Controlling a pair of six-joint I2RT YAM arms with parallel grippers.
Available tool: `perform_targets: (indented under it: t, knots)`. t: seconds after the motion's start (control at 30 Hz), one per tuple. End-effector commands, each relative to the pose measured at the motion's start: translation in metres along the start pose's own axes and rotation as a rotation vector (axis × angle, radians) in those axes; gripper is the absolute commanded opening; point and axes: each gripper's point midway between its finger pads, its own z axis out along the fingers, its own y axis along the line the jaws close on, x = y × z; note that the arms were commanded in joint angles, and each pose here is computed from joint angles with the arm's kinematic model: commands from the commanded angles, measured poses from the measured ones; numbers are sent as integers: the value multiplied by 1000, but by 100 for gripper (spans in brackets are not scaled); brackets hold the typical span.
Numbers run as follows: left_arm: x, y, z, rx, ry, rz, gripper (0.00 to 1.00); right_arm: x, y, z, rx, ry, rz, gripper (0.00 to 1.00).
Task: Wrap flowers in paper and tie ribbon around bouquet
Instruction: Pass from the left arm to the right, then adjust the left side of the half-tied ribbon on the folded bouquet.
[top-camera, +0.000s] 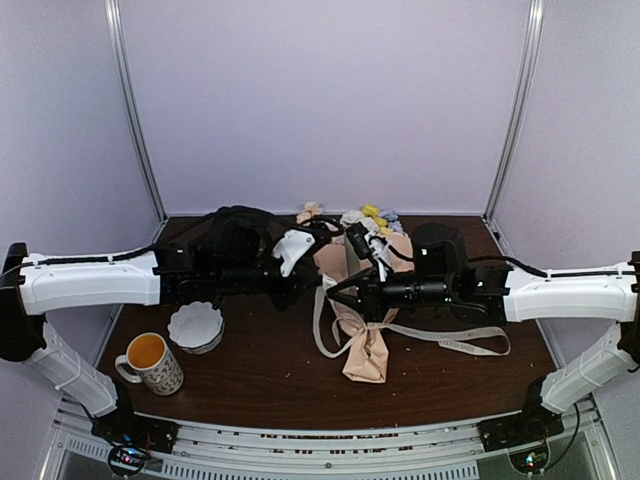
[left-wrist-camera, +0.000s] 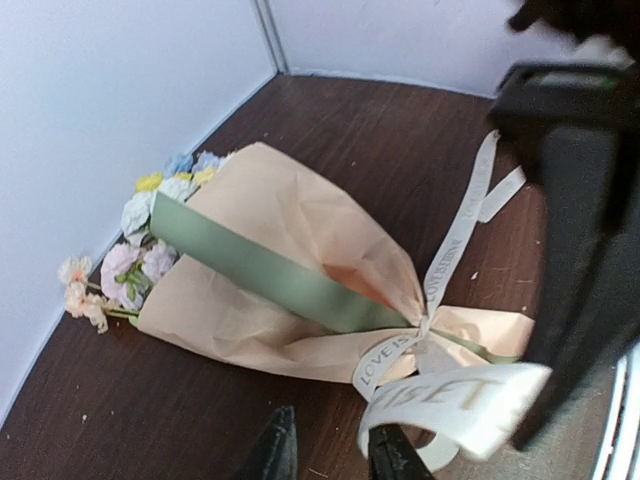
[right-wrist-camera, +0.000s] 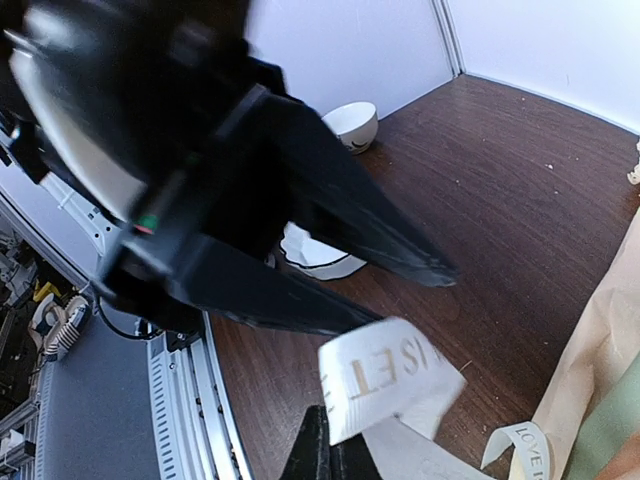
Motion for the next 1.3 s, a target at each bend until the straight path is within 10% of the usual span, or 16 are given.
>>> perform_targets:
  t: [0.0, 0.27, 0.5, 0.73, 1.27]
  knots:
    - [31, 27, 27, -167, 86, -10, 31, -13, 16, -13, -51, -43, -25, 0]
    - [51, 12, 42, -77, 44, -34, 47, -16, 8, -23, -16, -74, -20, 0]
    - [39, -47, 12, 276, -278, 0, 74, -19, 4, -27, -16, -91, -12, 0]
    - [58, -59, 65, 374, -173, -125, 80, -20, 2, -29, -13, -99, -4, 0]
    - [127, 8, 86, 20, 47, -230, 0, -20, -6, -38, 23, -112, -1, 0]
